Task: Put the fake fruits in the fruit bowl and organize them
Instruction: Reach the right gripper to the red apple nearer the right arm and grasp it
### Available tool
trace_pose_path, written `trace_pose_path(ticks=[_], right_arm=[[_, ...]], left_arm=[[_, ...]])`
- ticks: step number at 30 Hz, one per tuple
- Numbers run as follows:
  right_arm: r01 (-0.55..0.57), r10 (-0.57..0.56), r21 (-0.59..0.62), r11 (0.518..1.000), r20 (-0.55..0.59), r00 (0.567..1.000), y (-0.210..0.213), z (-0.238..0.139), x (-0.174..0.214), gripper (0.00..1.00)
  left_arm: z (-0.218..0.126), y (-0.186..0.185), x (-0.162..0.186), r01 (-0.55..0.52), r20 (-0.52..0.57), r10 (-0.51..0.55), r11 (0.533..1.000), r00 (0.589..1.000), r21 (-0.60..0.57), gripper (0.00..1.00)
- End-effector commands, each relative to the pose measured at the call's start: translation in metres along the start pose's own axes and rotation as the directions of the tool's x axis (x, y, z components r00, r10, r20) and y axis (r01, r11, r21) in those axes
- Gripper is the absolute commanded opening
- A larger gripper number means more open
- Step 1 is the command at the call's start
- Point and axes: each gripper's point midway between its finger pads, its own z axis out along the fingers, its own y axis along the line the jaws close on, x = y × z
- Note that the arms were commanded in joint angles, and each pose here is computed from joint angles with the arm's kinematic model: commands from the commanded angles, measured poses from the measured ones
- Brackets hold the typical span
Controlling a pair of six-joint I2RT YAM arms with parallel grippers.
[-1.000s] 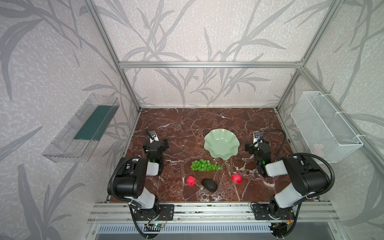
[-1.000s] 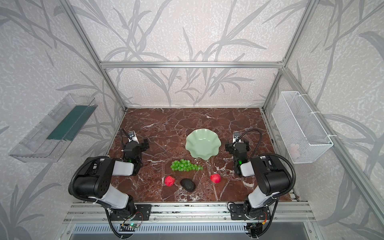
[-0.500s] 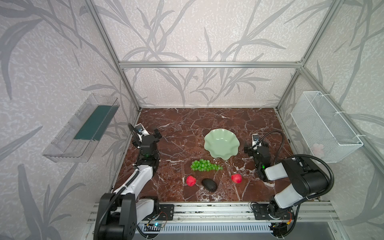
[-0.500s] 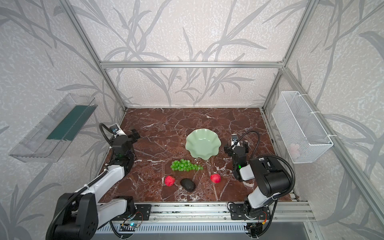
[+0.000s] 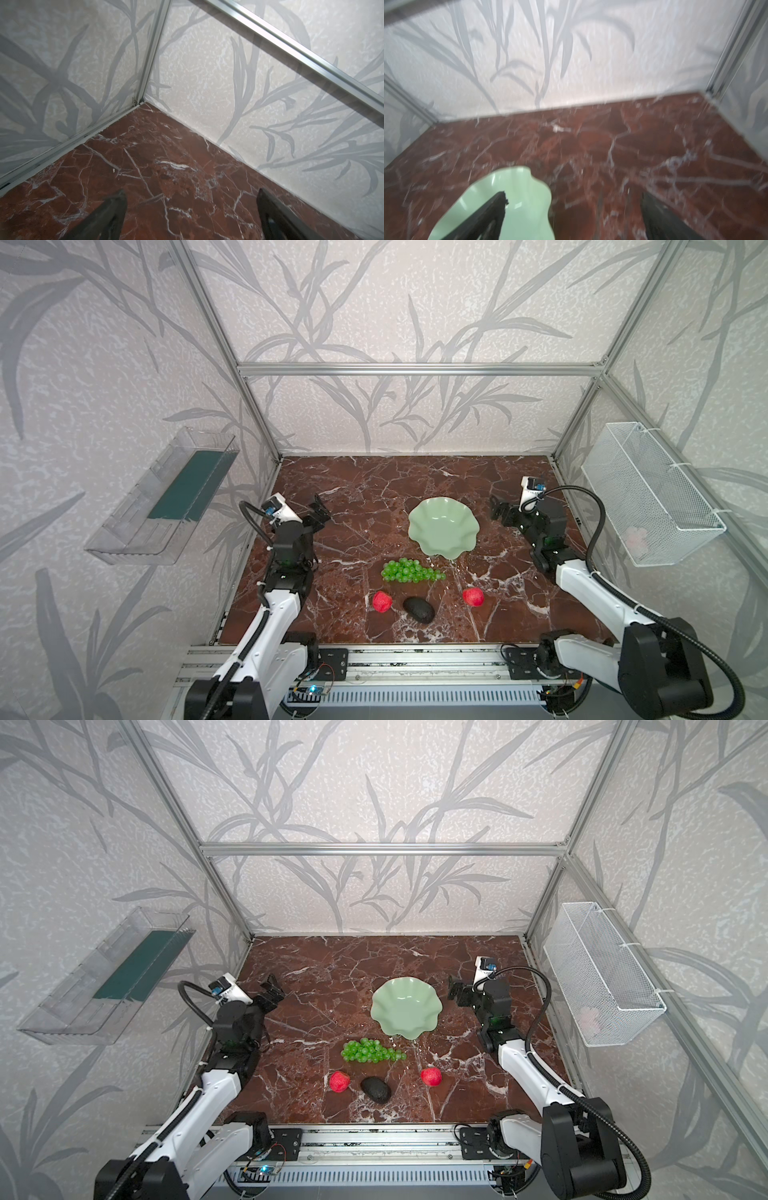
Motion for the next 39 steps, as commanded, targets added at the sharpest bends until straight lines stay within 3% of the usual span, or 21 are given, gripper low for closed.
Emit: trace_pose_path(ticks=[1, 3, 7, 11, 17, 23, 32, 39], right_arm=[[-0.107, 0.079, -0.099, 0.989, -0.252, 0.964, 0.030, -0.025, 0.049, 0.98], [-0.106, 0.065, -0.115, 0.988, -0.314, 0.947, 0.040, -0.039, 0.064, 0.95], [-0.080, 0.041, -0.072, 0.994, -0.438, 0.898, 0.050, -0.067, 0.102, 0.91], [-0.058, 0.023, -0.048, 0.997, -0.542, 0.840, 0.063, -0.088, 0.137, 0.86], [0.061, -0.047, 0.001, 0.998, -0.616, 0.787, 0.073, -0.107, 0.170, 0.83], [0.064, -0.034, 0.021, 0.998, -0.671, 0.740, 0.081, -0.112, 0.202, 0.81], [0.063, -0.020, 0.037, 0.997, -0.683, 0.730, 0.090, -0.104, 0.226, 0.77], [0.087, -0.019, 0.067, 0.994, -0.675, 0.738, 0.082, -0.103, 0.231, 0.67]], left_arm=[[-0.013, -0.011, 0.003, -0.013, -0.185, 0.011, 1.000, 0.983, -0.006, 0.95], [-0.023, -0.008, 0.010, -0.041, -0.280, 0.029, 0.999, 0.960, -0.036, 0.94], [-0.049, 0.003, 0.009, -0.199, -0.413, 0.151, 0.977, 0.898, -0.075, 0.94], [-0.063, 0.002, 0.013, -0.277, -0.463, 0.239, 0.961, 0.853, -0.014, 0.94], [-0.067, 0.007, 0.012, -0.270, -0.408, 0.237, 0.963, 0.882, -0.025, 0.94], [-0.072, 0.011, 0.006, -0.283, -0.383, 0.247, 0.958, 0.890, -0.040, 0.94], [-0.073, 0.011, 0.007, -0.277, -0.384, 0.244, 0.960, 0.891, -0.033, 0.94], [-0.073, 0.012, 0.008, -0.274, -0.386, 0.240, 0.961, 0.891, -0.036, 0.94]])
